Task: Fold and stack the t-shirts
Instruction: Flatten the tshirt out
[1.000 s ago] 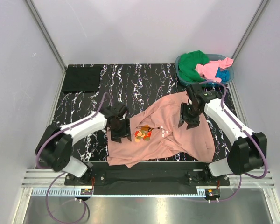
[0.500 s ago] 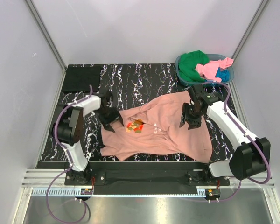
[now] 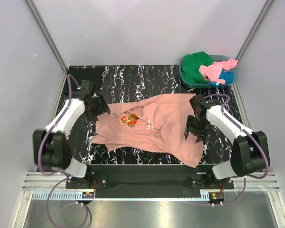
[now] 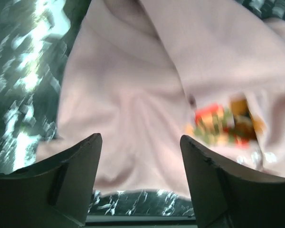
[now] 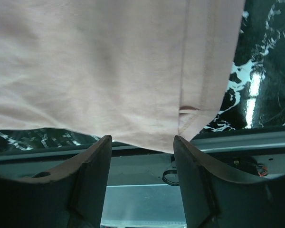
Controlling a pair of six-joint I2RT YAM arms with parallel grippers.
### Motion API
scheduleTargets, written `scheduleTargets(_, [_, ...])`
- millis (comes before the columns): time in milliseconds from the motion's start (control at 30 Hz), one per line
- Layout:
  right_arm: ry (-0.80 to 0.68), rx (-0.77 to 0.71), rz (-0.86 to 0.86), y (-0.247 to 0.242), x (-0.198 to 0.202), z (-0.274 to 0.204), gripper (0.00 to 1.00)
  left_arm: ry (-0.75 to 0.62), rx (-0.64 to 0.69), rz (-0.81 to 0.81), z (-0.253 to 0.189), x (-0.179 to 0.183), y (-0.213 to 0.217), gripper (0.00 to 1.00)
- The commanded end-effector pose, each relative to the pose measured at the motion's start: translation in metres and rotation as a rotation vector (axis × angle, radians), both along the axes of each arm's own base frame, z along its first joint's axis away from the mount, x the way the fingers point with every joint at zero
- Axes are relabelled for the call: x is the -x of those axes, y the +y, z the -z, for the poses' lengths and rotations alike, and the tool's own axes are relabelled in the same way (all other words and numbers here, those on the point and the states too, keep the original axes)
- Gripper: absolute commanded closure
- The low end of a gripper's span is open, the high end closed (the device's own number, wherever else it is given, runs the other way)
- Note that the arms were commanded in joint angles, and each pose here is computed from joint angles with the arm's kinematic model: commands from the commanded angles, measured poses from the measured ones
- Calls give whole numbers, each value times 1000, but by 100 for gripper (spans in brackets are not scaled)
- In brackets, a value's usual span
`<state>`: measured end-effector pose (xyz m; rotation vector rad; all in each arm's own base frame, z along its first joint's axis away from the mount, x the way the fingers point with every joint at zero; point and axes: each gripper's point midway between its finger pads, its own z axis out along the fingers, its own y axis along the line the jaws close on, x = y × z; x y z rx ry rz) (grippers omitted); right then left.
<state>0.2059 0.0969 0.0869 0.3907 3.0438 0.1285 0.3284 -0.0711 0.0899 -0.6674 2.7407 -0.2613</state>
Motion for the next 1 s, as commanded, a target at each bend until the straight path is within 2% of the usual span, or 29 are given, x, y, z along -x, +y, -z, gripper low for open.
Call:
scheduleTargets(0, [49, -23, 92, -7, 15, 15, 39, -124, -40, -7, -33, 34, 13, 24])
scheduleTargets(33, [59, -78, 150, -5, 15, 17, 40, -145, -21, -12, -39, 45, 11, 22])
scheduleTargets(100, [89, -122, 219, -5, 29, 26, 41, -87, 0, -14, -21, 73, 10, 22])
scheduleTargets(200, [91, -154, 298, -10, 34, 37, 44, -57, 17, -32, -9, 96, 10, 23])
scheduleTargets(233, [81, -162, 318, -11, 32, 40, 48, -55, 19, -36, -7, 99, 11, 23])
scheduleTargets(367, [122, -203, 368, -7, 42, 61, 54, -57, 2, -52, -12, 100, 23, 25])
scheduleTargets(533, [94, -117, 356, -20, 28, 70, 54, -77, -2, -35, -24, 90, 28, 25])
scheduleTargets(633, [93, -128, 357, -18, 22, 71, 58, -72, 5, -35, -25, 89, 27, 25])
scheduleTargets(767, [58, -121, 347, -20, 14, 58, 78, -74, 7, -36, -24, 89, 27, 25])
scheduleTargets(800, [50, -121, 347, -20, 13, 54, 95, -72, 6, -38, -24, 89, 28, 26])
scheduleTargets(833, [31, -126, 344, -20, 7, 45, 100, -71, 3, -39, -24, 89, 29, 26])
scheduleTargets(967, [-66, -88, 324, -28, -20, 6, 100, -85, -11, -57, -30, 86, 32, 25])
